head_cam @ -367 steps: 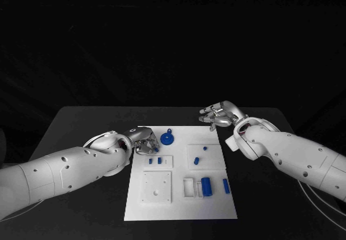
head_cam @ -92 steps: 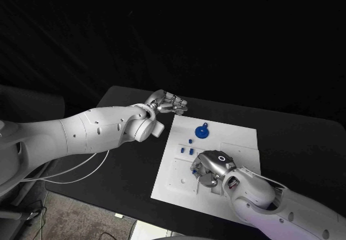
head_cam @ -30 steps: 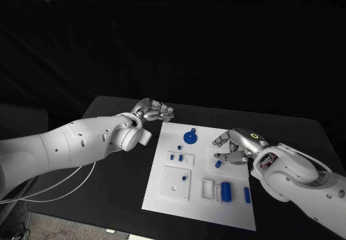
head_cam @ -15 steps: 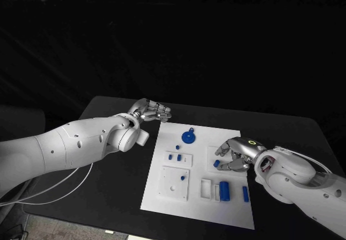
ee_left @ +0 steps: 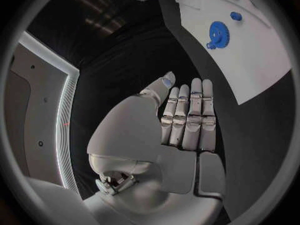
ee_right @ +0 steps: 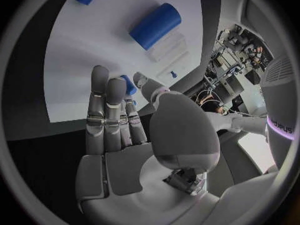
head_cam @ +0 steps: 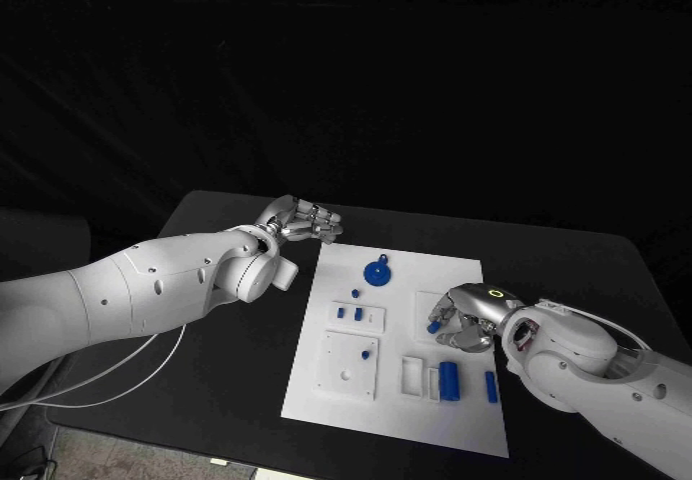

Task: Assemble the parts on the task board

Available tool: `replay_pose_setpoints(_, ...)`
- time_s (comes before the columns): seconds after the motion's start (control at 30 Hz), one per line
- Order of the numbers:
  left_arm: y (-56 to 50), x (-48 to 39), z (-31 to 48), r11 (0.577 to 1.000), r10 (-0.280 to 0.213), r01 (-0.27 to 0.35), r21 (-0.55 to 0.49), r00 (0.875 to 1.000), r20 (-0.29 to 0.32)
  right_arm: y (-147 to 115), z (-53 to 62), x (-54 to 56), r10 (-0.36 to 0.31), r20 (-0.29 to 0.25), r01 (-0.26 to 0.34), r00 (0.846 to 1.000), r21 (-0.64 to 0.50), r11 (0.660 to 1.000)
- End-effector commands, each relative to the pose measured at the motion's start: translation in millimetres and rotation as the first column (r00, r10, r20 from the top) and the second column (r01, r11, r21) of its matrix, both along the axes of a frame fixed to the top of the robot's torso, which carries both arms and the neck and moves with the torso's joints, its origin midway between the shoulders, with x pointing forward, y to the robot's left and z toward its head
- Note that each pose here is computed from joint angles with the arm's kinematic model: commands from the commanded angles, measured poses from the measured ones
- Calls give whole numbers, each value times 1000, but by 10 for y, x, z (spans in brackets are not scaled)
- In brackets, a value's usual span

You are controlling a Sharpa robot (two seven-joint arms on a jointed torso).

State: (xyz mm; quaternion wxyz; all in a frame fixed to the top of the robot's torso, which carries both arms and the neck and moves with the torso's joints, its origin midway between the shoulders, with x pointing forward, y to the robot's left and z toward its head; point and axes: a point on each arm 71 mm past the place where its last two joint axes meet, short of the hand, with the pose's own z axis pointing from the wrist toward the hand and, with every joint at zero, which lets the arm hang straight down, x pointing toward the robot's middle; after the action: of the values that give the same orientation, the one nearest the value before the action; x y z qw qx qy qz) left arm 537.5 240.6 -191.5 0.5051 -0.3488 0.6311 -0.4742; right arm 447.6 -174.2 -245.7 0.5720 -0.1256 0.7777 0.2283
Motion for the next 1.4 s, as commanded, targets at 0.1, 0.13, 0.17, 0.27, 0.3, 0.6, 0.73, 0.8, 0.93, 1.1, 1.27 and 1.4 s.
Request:
replay_pose_setpoints(0.1,-17,-2,10,1000,-14,14,-11,1000,4,41,12,-10,-3,44,3,999,10,1000)
replay_pose_setpoints(0.13,-16,-2,10,1000,-14,14,-11,1000,4,47,14,-11,-2,46,2,999,13,1000)
replay_pose_setpoints(0.17,-17,-1,10,1000,-14,14,-11,1000,4,54,16,-12,-2,49,1,999,15,1000)
replay_pose_setpoints(0.27,-19,-1,10,1000,-15,15,-11,1000,3,66,17,-12,-2,52,1,999,20,1000)
replay_pose_setpoints(0.3,-20,-1,9,1000,-15,15,-11,1000,3,71,16,-11,-2,53,1,999,21,1000)
replay_pose_setpoints(0.6,-16,1,8,1000,-15,15,-11,1000,2,112,-4,-17,0,55,-2,998,31,1000)
replay_pose_setpoints(0.73,-14,1,7,1000,-15,15,-11,1000,1,117,-9,-17,0,56,-1,998,32,999)
replay_pose_setpoints(0.8,-15,2,7,1000,-15,15,-11,1000,1,118,-11,-17,-1,59,0,998,30,1000)
replay_pose_setpoints(0.93,-17,2,6,1000,-16,16,-11,1000,0,118,-20,-13,-3,68,2,998,16,1000)
replay_pose_setpoints(1.1,-17,2,6,1000,-16,16,-11,1000,-1,121,-51,-14,-3,78,3,997,-7,1000)
replay_pose_setpoints(1.27,-11,2,5,1000,-15,15,-10,1000,-2,123,-79,-14,-5,89,7,996,-22,1000)
replay_pose_setpoints(1.4,-8,2,5,1000,-14,14,-10,1000,-2,124,-88,-10,-7,95,10,995,-28,1000)
